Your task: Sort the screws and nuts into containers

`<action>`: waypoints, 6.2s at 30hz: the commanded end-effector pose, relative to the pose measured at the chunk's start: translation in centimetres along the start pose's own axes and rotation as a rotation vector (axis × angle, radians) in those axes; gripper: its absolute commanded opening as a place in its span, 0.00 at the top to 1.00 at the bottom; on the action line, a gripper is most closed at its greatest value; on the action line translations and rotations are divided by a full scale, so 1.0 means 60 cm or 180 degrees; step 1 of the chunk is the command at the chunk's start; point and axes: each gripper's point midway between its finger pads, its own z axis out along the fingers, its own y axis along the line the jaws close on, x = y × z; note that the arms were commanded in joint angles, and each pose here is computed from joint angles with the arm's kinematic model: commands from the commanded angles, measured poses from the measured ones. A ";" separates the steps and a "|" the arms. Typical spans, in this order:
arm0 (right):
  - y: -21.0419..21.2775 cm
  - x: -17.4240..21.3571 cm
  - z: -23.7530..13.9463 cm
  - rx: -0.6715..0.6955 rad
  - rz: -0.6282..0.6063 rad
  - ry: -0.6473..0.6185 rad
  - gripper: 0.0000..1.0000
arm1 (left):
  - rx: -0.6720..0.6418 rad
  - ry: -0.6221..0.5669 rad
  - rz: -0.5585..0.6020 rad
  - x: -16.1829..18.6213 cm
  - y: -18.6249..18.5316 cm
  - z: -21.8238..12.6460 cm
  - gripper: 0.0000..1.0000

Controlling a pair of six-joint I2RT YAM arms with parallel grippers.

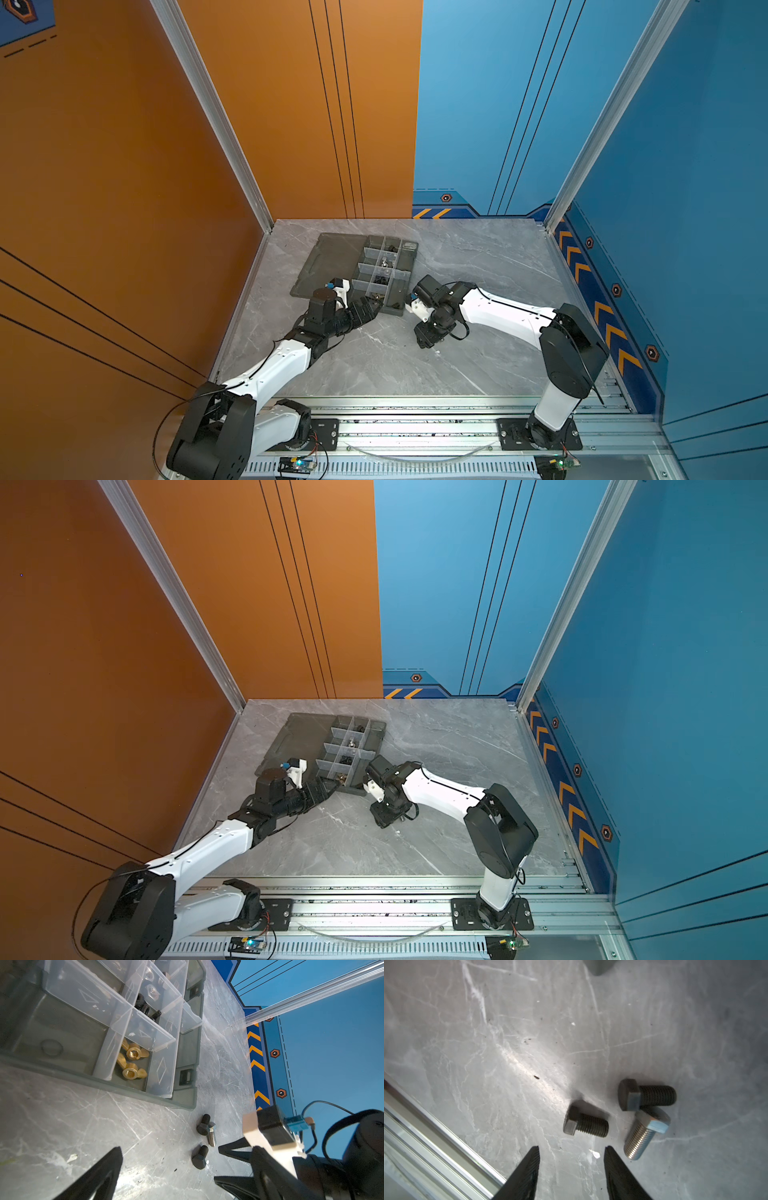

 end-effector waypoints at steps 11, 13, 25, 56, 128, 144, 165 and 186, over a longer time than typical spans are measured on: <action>-0.021 -0.002 0.034 0.0144 -0.1440 0.0142 0.45 | 0.0127 0.0047 0.0051 0.000 -0.017 0.004 0.02; -0.023 -0.001 0.037 0.0137 -0.1536 0.0198 0.45 | 0.0116 0.0038 0.0041 0.001 -0.014 0.002 0.02; -0.012 0.001 0.063 -0.0003 -0.1674 0.0212 0.46 | 0.0100 -0.0013 0.0014 -0.004 -0.006 -0.006 0.02; -0.001 -0.024 0.031 -0.0293 -0.1297 -0.0123 0.98 | 0.0082 -0.0015 -0.0005 -0.004 -0.004 -0.006 0.02; -0.078 -0.113 -0.111 0.0119 -0.1039 -0.0760 0.47 | 0.0107 -0.0076 0.0010 -0.007 -0.010 -0.017 0.02; -0.039 0.014 -0.023 -0.0039 -0.1078 0.0332 0.46 | 0.0088 0.0004 0.0034 -0.001 -0.013 -0.010 0.02; -0.019 0.053 0.018 -0.0785 -0.0201 0.0665 0.48 | -0.0132 0.0286 0.0854 0.089 -0.040 0.007 0.02; -0.120 0.027 -0.020 -0.0250 0.0263 0.0137 0.47 | -0.0377 0.0315 0.1658 0.136 -0.060 0.050 0.02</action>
